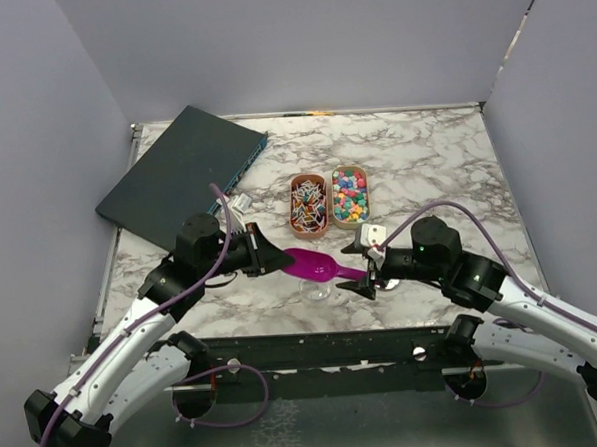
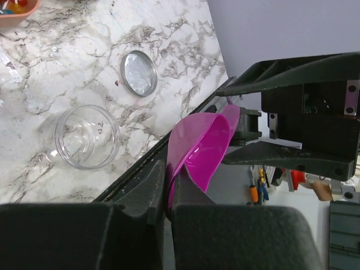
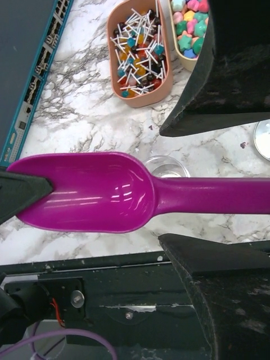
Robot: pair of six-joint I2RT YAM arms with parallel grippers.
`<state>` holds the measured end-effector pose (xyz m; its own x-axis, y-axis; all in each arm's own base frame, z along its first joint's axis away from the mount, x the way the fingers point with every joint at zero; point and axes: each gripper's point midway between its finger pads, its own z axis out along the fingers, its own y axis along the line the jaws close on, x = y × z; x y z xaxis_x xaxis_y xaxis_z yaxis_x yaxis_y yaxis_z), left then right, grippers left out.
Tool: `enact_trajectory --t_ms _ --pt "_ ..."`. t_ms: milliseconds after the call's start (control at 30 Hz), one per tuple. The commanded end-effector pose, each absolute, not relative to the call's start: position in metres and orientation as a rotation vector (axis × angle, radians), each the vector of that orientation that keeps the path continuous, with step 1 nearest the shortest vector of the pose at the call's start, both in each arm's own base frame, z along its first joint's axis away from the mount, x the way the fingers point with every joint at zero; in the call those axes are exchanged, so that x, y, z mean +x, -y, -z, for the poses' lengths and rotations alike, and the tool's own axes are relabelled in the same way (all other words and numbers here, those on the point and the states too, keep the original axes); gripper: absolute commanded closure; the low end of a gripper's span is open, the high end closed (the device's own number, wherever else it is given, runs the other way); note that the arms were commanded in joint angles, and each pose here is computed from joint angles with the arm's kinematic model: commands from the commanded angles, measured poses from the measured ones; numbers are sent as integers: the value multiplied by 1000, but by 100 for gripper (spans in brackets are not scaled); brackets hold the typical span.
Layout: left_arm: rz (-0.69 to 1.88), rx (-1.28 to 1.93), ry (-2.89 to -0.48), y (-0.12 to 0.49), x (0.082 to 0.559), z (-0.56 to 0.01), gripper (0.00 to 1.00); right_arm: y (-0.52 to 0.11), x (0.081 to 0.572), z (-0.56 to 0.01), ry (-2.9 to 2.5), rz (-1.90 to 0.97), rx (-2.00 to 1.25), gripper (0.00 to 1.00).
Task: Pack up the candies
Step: Pick up the spatula from the center of the board.
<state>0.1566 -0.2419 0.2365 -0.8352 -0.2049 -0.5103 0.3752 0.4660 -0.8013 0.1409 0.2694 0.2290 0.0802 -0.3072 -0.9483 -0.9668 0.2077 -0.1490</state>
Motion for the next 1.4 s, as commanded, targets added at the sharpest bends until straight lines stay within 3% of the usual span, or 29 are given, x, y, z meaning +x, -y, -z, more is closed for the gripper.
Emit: enact_trajectory --t_ms 0,400,900,1200,1367 --pt "1437 120 -2144 246 154 -245 100 -274 143 -238 -1348 -737 -1303 28" --pt "1477 122 -2141 251 154 -257 100 -281 141 -233 -1342 -674 -1332 39" --pt "1513 160 -2108 253 150 -274 100 -276 145 -231 -1377 -644 -1309 47" --pt "1512 155 -2115 254 151 -272 100 -274 142 -240 -1348 -667 -1269 64" --pt "1502 138 -2129 253 152 -266 100 -274 140 -244 -1339 -681 -1259 79"
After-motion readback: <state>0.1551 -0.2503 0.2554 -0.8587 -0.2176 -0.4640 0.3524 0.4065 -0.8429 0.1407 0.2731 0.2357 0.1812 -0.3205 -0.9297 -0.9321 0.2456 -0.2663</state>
